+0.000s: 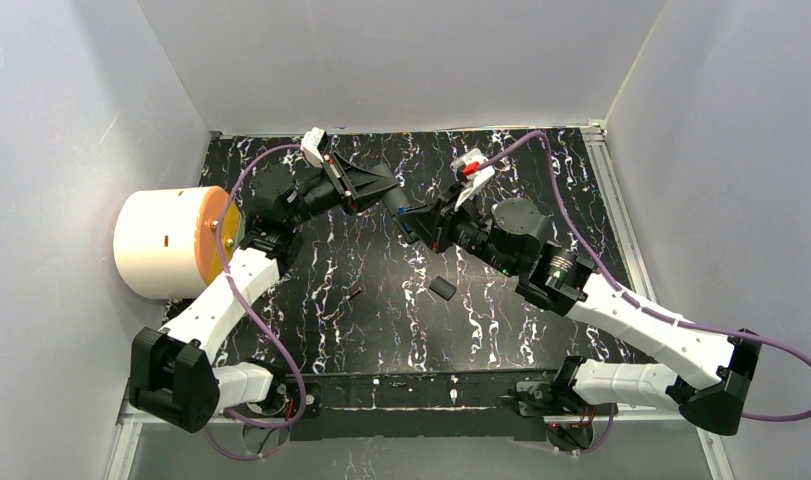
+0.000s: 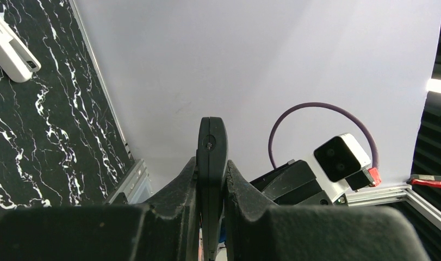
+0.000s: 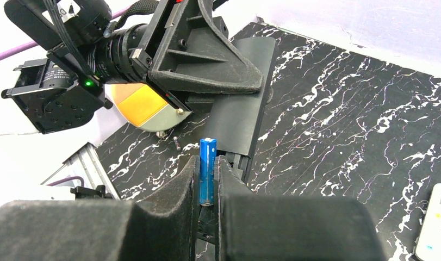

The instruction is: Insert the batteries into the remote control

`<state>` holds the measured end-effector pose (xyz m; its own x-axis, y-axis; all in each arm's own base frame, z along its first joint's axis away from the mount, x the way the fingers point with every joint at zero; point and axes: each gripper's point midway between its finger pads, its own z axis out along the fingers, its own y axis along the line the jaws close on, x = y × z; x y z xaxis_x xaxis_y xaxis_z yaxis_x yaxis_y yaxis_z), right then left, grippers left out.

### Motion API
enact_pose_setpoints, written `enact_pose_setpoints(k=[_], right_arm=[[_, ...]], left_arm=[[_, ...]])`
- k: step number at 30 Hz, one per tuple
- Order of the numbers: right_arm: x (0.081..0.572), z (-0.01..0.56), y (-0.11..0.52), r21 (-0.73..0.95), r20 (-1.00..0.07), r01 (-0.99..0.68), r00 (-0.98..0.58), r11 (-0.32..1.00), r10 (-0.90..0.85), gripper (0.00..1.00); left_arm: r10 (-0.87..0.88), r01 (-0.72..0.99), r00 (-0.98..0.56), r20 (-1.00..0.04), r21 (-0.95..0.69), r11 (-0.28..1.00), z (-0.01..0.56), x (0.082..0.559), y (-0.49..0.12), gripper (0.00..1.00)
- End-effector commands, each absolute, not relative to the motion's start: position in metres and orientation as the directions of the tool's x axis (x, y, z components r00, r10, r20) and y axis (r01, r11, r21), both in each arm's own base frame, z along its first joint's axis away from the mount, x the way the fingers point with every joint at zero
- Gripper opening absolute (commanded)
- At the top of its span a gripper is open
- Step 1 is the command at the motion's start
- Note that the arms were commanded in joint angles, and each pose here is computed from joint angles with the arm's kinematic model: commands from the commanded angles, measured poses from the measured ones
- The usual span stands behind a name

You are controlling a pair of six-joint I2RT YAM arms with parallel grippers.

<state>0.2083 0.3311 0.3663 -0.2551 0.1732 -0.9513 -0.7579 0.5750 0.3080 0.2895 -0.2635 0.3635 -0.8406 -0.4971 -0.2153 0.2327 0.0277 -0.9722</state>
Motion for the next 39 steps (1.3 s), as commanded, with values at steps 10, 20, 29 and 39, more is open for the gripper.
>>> enact_pose_setpoints(k=[10, 20, 29, 39], right_arm=[[0.204, 0.369, 0.324, 0.348, -0.938, -0.739, -0.268, 0.577, 0.222, 0.13], [0.203, 0.354, 0.322, 0.341, -0.94, -0.733, -0.284, 0.588, 0.19, 0.09], [0.207, 0.315, 0.319, 0.302, -0.937, -0.695, -0.343, 0.652, 0.068, 0.02], [0.212, 0.278, 0.321, 0.265, -0.91, -0.664, -0.412, 0.699, -0.046, 0.01]], left_arm=[[-0.519, 0.294, -0.819, -0.243, -0.956, -0.016, 0.386, 0.287, -0.26, 0.0], [-0.525, 0.293, -0.817, -0.241, -0.956, -0.017, 0.387, 0.289, -0.26, 0.0], [-0.54, 0.35, -0.795, -0.278, -0.936, -0.034, 0.402, 0.288, -0.258, 0.0], [-0.561, 0.445, -0.754, -0.341, -0.894, -0.055, 0.422, 0.283, -0.255, 0.0]])
